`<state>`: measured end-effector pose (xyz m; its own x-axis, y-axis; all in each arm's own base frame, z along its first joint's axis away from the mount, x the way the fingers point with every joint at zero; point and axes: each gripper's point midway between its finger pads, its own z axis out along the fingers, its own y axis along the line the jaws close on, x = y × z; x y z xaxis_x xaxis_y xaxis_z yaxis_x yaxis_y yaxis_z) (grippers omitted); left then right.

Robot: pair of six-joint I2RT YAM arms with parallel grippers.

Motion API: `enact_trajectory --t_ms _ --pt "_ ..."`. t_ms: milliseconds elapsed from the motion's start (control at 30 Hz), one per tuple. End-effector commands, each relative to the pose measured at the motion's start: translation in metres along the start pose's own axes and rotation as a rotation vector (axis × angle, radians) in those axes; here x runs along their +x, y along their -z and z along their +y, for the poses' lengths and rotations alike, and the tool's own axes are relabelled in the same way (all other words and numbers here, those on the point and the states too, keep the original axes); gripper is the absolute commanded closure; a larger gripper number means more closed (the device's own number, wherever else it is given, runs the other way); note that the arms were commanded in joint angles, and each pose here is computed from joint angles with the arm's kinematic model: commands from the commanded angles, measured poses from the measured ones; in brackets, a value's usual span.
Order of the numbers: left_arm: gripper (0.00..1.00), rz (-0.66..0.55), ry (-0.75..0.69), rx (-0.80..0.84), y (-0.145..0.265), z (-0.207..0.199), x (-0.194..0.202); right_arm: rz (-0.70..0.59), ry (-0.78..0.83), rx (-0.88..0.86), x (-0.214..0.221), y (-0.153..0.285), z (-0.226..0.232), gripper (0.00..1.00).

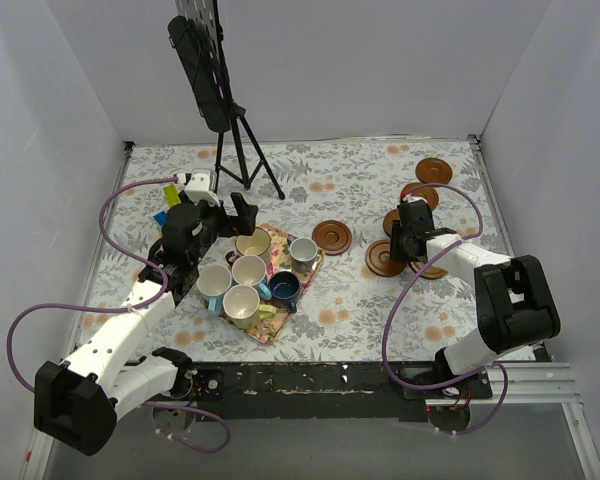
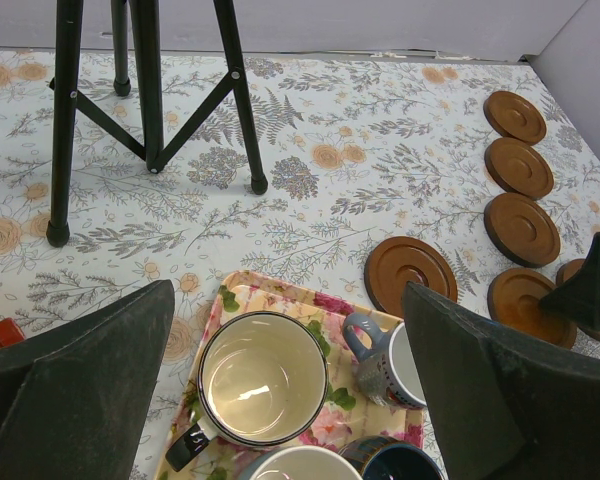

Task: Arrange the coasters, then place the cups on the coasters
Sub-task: Move the coaster to the center of the board.

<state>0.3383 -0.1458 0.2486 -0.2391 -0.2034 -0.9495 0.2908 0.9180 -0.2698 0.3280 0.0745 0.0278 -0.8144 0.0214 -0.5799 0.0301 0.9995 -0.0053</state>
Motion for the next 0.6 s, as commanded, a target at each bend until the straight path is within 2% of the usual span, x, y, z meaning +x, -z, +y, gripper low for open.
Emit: enact_trajectory --t_ms 0,567 --pt "0.02 -0.023 -0.010 0.006 0.0030 -0.0020 -0.0069 -0.026 -0.017 0.073 -0.0081 -0.0031 -0.0158 0.55" --pt "0.02 -0.022 -0.009 0.005 0.0030 -0.0016 -0.0063 -0.034 -0.028 0.056 -0.0121 -0.0063 -0.0123 0.55"
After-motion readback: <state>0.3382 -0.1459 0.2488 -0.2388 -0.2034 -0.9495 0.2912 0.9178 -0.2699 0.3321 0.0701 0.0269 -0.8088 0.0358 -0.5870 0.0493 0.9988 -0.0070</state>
